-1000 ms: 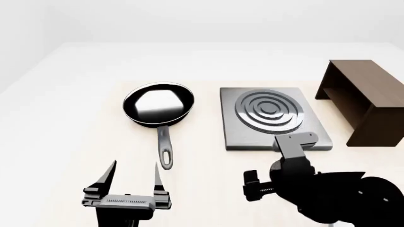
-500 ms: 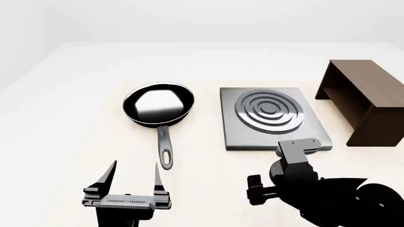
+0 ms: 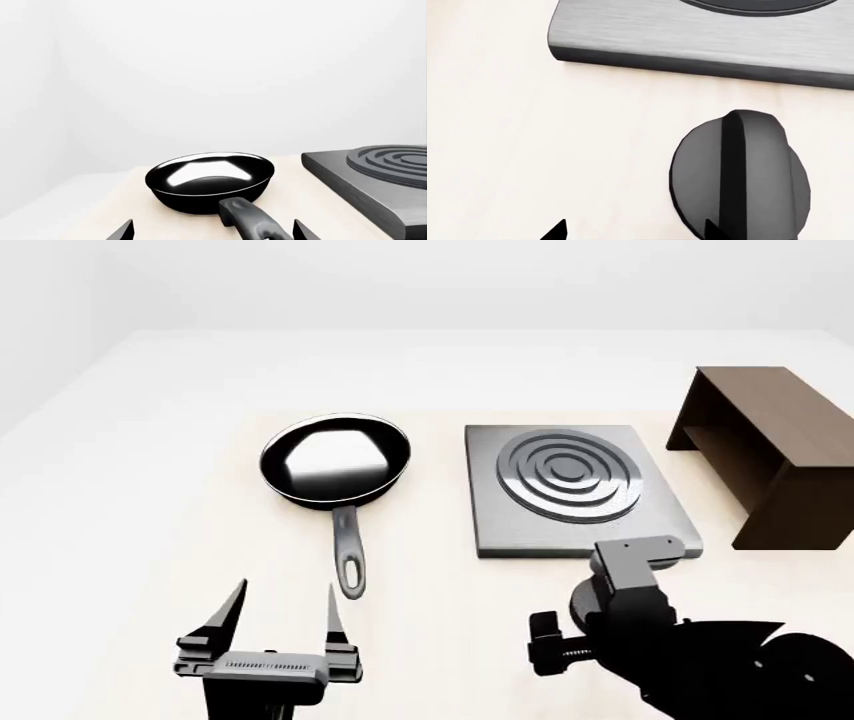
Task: Turn on the stove.
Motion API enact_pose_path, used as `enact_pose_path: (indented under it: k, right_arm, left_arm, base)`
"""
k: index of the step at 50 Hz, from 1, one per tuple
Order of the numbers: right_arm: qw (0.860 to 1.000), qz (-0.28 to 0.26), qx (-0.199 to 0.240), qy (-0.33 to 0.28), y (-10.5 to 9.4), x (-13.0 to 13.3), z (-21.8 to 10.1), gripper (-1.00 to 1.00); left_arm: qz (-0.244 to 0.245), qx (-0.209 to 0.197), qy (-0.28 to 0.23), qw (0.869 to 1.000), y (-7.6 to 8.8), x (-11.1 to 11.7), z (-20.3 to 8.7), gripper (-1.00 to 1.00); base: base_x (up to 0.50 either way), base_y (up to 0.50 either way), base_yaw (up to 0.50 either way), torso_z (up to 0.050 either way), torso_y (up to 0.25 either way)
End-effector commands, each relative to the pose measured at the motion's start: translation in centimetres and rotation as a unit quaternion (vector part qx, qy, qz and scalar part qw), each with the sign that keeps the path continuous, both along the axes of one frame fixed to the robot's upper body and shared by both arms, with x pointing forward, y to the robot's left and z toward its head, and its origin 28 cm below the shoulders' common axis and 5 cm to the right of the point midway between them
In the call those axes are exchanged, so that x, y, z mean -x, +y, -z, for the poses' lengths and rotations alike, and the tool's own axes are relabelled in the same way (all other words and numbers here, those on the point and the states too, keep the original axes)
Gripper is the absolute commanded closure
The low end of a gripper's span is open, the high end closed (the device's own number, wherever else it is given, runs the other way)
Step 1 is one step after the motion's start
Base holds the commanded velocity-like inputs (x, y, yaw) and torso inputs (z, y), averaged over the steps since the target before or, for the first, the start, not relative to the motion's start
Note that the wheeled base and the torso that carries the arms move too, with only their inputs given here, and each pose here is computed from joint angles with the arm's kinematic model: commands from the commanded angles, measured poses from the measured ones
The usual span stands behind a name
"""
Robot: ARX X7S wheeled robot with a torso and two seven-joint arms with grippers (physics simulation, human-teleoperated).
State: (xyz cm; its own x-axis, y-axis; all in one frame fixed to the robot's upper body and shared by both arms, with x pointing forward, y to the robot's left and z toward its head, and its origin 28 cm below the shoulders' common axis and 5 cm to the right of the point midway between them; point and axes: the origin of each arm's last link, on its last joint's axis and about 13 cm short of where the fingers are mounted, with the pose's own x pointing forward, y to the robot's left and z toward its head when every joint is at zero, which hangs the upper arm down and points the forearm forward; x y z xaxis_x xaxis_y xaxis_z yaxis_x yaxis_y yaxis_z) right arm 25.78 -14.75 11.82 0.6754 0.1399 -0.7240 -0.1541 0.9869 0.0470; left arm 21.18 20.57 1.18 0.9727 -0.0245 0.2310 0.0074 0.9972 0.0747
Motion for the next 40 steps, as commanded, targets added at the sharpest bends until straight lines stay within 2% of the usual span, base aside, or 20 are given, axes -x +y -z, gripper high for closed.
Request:
enact_pose_path:
  k: [1,22,40]
  right_arm:
    - [1.0,0.02,0.019,-0.007,-0.8,-0.4,0.2,-1.0]
    - [0.999,0.045,0.018,-0.015,-1.8,-0.7,-0.3,-1.0]
    - [0.997,0.054,0.018,-0.042,-1.8,-2.4,-1.8,-1.0]
  left_arm:
    - [0.0,0.0,0.001,1.0,0.0,0.0,0.0,-1.0]
    - [0.001,0.0,0.001,1.0,0.0,0.0,0.0,-1.0]
    - [0.001,0.0,0.0,1.0,0.0,0.0,0.0,-1.0]
  base:
    - [0.0,0.0,0.0,0.0,0.0]
    - [0.0,0.0,0.0,0.0,0.0]
    - [0.0,0.0,0.0,0.0,0.0]
